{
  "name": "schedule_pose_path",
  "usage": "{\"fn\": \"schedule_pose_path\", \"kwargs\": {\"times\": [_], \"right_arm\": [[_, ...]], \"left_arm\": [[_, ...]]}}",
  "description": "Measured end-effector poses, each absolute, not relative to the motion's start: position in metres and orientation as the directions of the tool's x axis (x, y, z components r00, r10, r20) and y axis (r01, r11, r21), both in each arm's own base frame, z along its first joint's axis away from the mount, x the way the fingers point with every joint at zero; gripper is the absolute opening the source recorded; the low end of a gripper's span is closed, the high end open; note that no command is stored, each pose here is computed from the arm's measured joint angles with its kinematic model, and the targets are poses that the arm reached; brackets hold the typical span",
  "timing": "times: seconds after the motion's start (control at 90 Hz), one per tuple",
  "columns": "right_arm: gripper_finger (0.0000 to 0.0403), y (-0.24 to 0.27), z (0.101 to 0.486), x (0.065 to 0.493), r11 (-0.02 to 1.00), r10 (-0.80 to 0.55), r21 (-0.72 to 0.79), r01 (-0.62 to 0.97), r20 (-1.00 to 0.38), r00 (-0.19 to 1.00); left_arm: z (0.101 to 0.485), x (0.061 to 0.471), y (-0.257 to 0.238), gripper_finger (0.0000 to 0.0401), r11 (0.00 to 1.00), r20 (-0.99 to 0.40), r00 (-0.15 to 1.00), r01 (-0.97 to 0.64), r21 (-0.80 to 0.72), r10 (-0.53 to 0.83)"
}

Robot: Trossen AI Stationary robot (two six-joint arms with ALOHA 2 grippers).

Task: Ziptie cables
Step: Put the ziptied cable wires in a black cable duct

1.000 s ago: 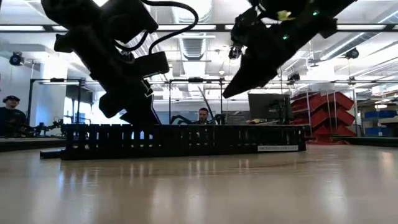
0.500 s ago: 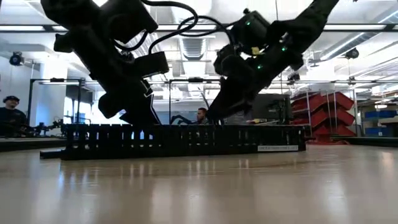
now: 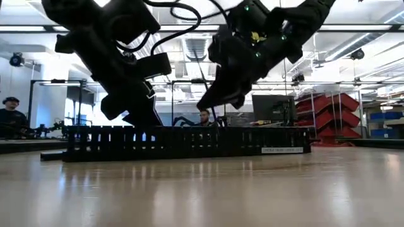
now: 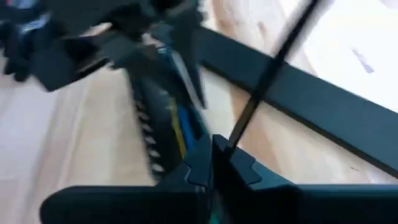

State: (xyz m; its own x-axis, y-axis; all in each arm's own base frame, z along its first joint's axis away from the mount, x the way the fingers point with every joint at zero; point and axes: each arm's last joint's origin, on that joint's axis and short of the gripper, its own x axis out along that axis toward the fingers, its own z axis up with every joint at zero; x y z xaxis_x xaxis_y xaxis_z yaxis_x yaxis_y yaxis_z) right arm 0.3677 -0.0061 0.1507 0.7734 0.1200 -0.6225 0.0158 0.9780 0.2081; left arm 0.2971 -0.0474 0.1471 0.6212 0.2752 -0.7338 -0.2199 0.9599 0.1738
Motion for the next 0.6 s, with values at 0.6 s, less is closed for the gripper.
{"fn": "schedule_pose_path", "kwargs": {"times": [0.6], "right_arm": [[0.0000,0.022,0.168,0.387,0.982,0.168,0.164,-0.091,-0.555,0.815]], "left_arm": [[0.147,0.297,-0.047,0.0004,0.960,-0.732,0.623,-0.220,0.175,0.277]]}}
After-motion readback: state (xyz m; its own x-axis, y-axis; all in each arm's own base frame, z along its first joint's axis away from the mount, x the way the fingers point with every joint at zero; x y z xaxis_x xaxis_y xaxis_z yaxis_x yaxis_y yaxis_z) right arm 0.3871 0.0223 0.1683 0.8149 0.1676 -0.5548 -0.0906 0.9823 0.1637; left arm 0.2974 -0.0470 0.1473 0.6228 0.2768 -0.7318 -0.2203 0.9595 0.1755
